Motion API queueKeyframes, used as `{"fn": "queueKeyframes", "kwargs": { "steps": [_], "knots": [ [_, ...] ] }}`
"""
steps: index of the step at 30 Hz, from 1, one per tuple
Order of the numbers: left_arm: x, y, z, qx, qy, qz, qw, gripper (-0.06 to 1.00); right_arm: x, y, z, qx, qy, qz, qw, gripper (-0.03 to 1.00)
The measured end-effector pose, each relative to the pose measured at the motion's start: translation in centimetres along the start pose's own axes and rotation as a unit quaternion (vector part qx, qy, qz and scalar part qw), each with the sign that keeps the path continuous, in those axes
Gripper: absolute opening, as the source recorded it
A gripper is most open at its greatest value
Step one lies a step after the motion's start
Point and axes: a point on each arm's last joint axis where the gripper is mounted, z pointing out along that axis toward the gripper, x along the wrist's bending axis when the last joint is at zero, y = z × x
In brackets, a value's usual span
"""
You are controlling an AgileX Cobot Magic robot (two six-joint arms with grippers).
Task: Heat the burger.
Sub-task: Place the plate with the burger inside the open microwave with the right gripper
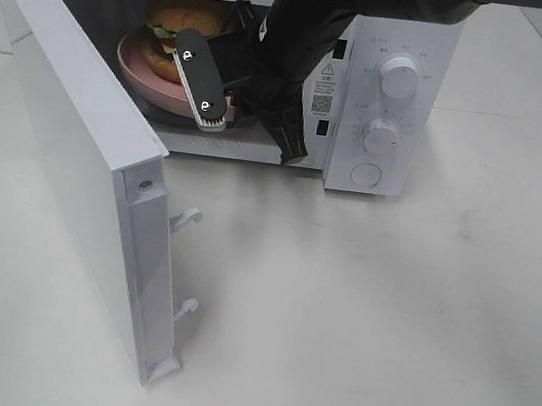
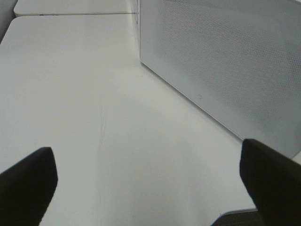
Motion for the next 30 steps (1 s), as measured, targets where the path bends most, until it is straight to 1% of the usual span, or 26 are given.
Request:
{"fn": "queueKeyframes", "kwargs": {
  "steps": [11,13,22,26,30],
  "knots": [
    [0.0,0.0,0.0,0.000,0.000,0.000,1.000,0.97,-1.2,0.3,1.8,0.001,-0.010,0.001,1.000,0.05],
    [0.0,0.0,0.0,0.000,0.000,0.000,1.000,0.97,-1.4,0.4,2.8,0.001,-0.011,0.012,1.000,0.05],
    [0.0,0.0,0.0,0.000,0.000,0.000,1.000,0.97,-1.1,0.6,4.9,0.000,-0.011,0.026,1.000,0.05],
    [0.0,0.0,0.0,0.000,0.000,0.000,1.000,0.97,-1.0,0.3,6.1,-0.001,-0.016,0.043,0.999,0.06],
    [0.0,0.0,0.0,0.000,0.000,0.000,1.000,0.97,-1.1,0.1,6.3,-0.001,-0.024,0.052,0.998,0.08]
  ]
}}
